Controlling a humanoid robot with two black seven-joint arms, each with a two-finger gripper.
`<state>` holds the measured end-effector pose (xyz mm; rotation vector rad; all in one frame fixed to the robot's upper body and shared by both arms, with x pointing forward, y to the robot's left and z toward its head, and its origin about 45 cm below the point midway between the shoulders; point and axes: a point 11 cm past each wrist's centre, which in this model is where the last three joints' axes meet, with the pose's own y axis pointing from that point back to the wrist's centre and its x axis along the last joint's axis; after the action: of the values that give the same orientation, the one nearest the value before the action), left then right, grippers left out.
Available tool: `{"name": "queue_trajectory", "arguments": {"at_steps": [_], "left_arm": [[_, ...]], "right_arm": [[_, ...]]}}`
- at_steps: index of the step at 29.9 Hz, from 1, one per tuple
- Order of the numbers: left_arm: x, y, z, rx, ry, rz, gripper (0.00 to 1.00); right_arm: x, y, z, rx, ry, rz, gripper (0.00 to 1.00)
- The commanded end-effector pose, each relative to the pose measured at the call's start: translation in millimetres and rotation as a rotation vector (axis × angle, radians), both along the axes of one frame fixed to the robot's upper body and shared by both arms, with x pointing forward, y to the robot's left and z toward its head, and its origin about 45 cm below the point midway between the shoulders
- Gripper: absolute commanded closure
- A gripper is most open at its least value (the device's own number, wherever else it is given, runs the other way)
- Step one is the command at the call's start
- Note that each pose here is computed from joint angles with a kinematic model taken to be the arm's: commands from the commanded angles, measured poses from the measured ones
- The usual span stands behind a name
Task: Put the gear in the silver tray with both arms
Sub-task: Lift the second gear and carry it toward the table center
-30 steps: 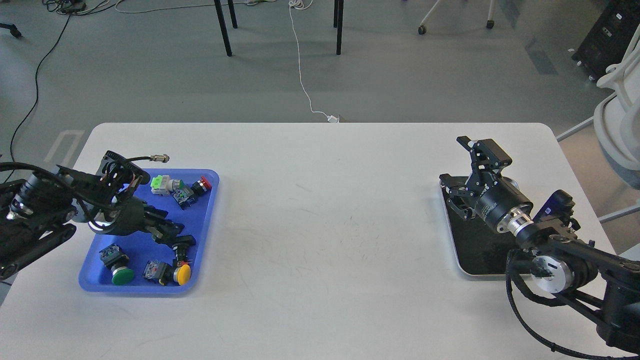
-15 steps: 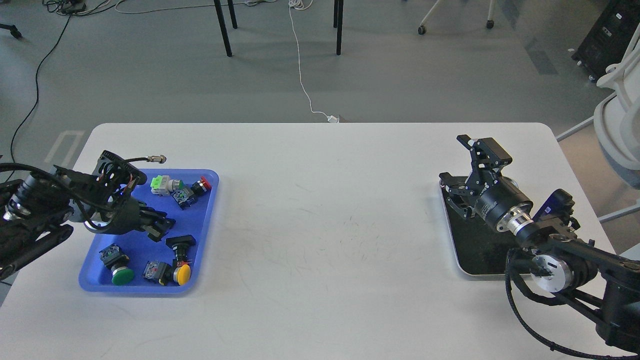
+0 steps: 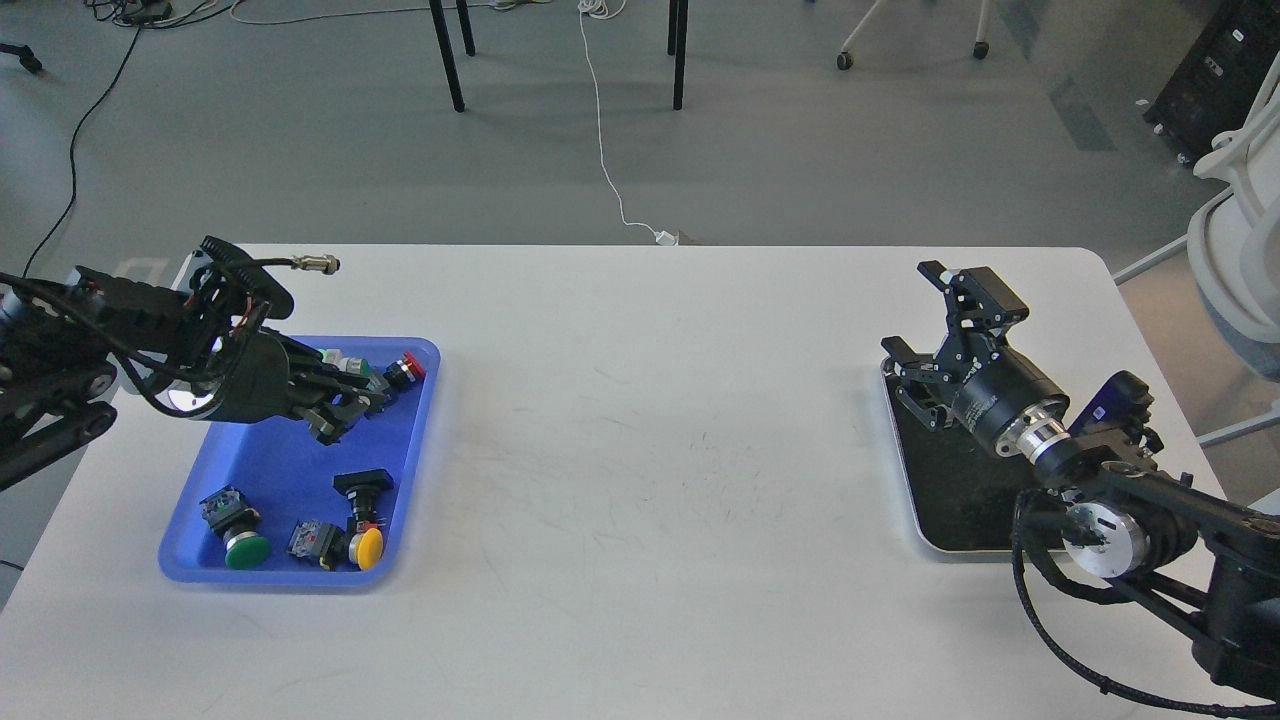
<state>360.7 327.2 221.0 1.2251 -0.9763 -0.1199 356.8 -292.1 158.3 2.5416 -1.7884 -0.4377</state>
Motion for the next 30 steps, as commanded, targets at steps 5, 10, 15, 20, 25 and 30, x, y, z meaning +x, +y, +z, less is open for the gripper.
{"name": "queue_trajectory", "arguments": {"at_steps": [5, 10, 15, 20, 25, 30], "left_arm": [[9.4, -104.3, 26.9, -0.104, -0.081, -0.221, 0.84], [6.6, -173.9, 16.7, -0.162, -0.081, -0.318, 0.84], [0.6, -240.5, -10.1, -0.203, -0.030, -0.385, 0.84], [-10.8, -280.2, -34.7, -0.159, 0.016, -0.451, 0.84], [-23.1, -318.5, -44.2, -0.172, 0.038, -0.494, 0.83], [-27.5, -328.1, -53.0, -0.154, 0.051, -0.506, 0.83]], "right_arm": [[6.0, 1.1, 7.1, 0.001, -0.020, -0.004, 0.03], [19.4, 3.5, 25.9, 0.000, -0.065, 0.004, 0.03], [37.3, -7.6, 59.9, -0.031, -0.137, 0.009, 0.03], [55.7, 0.9, 93.0, -0.032, -0.213, 0.030, 0.03], [69.7, 16.7, 116.7, -0.025, -0.245, 0.062, 0.03], [73.8, 38.6, 119.5, -0.061, -0.247, 0.126, 0.03]]}}
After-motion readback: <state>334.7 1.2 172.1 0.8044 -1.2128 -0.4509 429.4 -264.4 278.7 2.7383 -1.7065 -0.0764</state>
